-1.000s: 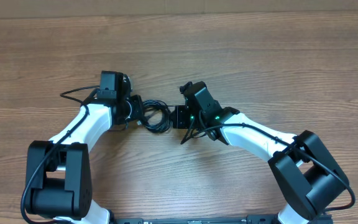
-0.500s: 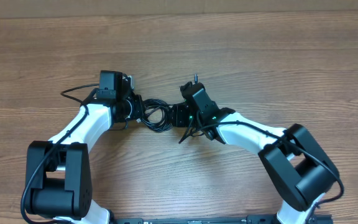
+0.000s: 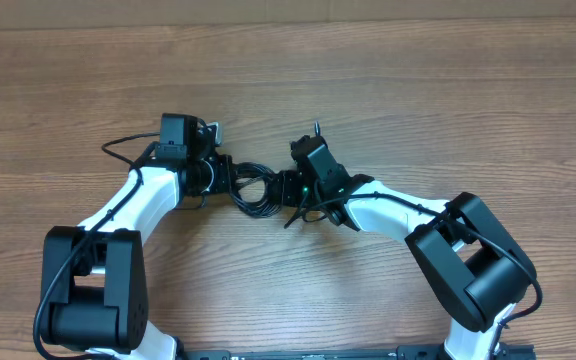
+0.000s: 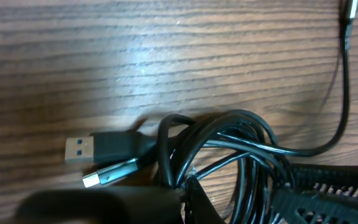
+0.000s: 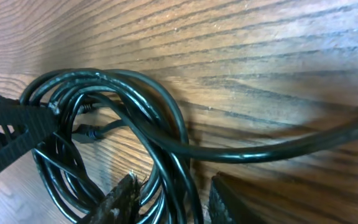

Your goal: Untangle cables

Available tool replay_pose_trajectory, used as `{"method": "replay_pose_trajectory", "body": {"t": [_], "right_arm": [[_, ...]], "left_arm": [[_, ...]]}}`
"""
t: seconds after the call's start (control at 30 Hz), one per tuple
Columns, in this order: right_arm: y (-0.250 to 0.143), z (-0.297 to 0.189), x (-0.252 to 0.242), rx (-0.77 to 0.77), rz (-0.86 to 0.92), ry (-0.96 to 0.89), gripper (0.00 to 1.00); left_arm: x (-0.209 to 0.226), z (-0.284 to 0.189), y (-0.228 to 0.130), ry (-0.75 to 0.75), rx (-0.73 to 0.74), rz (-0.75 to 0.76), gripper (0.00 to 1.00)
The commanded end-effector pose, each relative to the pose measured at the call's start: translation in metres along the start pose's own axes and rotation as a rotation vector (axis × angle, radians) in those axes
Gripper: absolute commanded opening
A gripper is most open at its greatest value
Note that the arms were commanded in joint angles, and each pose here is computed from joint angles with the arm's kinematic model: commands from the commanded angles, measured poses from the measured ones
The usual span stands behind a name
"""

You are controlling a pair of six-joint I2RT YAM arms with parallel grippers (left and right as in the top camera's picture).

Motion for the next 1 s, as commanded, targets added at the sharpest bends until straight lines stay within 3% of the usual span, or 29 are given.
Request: {"method": "replay_pose_trajectory", "body": {"t": [0.0, 0.37, 0.43, 0.47, 0.63, 0.7, 0.97], "right_arm": [[0.004, 0.001, 0.004, -0.009, 0.003, 0.017, 0.35], [-0.001, 0.008, -0.002, 0.005, 0.005, -0.014, 0.25], [-0.002, 0.011, -0.002, 0.007, 0.003, -0.005, 0.07], [-0.001, 0.011, -0.002, 0.004, 0.002, 0.002, 0.04], [0.009, -0.001, 0.003, -0.011, 0.034, 0.046, 0.04], [0.019, -0.027, 0.017, -0.034, 0.009, 0.108, 0.04], [0.041, -0.1, 0.059, -0.186, -0.081, 0.256, 0.04]], "left_arm": [[0.004, -0.002, 0.003, 0.045, -0.017, -0.02, 0.07], [0.003, -0.002, 0.004, 0.041, -0.021, -0.04, 0.07], [0.003, -0.002, 0.004, 0.041, -0.02, -0.04, 0.07], [0.003, -0.002, 0.004, 0.042, -0.02, -0.04, 0.07], [0.011, -0.003, 0.005, 0.141, -0.054, -0.054, 0.04], [0.018, -0.004, 0.006, 0.232, -0.082, -0.098, 0.04], [0.017, -0.004, 0.006, 0.226, -0.08, -0.098, 0.04]]}}
Point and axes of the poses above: each gripper's point midway between its finger pads, its own z axis out along the fingers, its own x axis along the line the jaws close on, y = z × x, the point moved 10 cm from there along -z, back along the fingers, and after that the axes turned 8 degrees about -z, right-handed, at the moved point
